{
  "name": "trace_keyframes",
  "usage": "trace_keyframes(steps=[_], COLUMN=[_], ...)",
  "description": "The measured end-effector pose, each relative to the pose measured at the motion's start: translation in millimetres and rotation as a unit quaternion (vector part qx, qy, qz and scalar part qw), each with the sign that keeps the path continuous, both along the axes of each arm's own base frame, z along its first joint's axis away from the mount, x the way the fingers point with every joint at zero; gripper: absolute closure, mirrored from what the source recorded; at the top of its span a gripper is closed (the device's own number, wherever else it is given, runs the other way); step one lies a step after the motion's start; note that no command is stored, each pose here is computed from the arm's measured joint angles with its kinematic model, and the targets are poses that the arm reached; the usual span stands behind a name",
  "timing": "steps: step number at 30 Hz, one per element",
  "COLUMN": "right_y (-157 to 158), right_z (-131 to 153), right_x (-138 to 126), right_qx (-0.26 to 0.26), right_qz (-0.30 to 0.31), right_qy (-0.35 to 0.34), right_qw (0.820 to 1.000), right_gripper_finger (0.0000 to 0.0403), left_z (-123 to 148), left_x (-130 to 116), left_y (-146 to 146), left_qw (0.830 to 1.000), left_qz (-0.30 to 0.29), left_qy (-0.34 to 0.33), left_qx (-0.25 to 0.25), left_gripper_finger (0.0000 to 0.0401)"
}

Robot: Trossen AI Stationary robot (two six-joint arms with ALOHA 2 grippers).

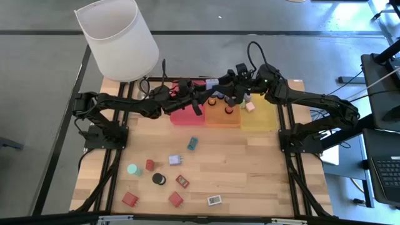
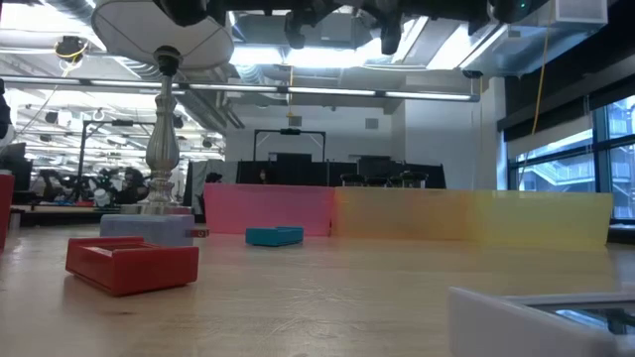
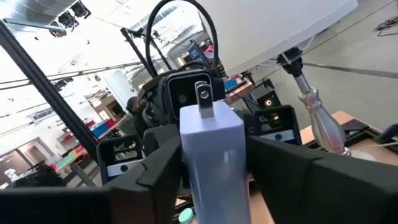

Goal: Pick & Place Office items
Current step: Put the top blue charger adapter into the yellow bin

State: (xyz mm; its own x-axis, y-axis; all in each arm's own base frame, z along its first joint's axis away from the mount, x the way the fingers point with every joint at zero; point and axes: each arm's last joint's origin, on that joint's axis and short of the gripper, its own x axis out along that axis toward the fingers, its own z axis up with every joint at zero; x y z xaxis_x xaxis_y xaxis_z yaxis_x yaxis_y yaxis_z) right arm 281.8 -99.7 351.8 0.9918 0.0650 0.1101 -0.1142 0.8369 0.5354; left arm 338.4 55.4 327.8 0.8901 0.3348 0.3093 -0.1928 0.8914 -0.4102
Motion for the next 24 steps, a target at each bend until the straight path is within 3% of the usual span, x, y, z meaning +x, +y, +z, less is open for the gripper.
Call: trace_keyframes(steps=[6, 17, 24], right_y=[-0.5, -3.1, -15.3], right_z=[0.2, 0.4, 1.0], right_x=[-0.1, -2.0, -21.6], right_qx=[-0.004, 0.000, -0.024], right_qz=[-0.005, -0.009, -0.017], right_qy=[-0.001, 0.001, 0.044], right_qw=[1.000, 1.000, 0.999], right_gripper_finger=[0.0278, 0.0279, 0.0279], left_z=[0.0, -0.2, -5.4], left_x=[-0.2, -0.1, 1.3], left_y=[0.5, 0.2, 1.5], left_qw=[1.000, 1.000, 0.999], left_qz=[0.009, 0.007, 0.016], left_qy=[-0.003, -0.007, 0.024], left_qx=[-0.009, -0.025, -0.035], left_gripper_finger=[0.0283, 0.0235, 0.0188])
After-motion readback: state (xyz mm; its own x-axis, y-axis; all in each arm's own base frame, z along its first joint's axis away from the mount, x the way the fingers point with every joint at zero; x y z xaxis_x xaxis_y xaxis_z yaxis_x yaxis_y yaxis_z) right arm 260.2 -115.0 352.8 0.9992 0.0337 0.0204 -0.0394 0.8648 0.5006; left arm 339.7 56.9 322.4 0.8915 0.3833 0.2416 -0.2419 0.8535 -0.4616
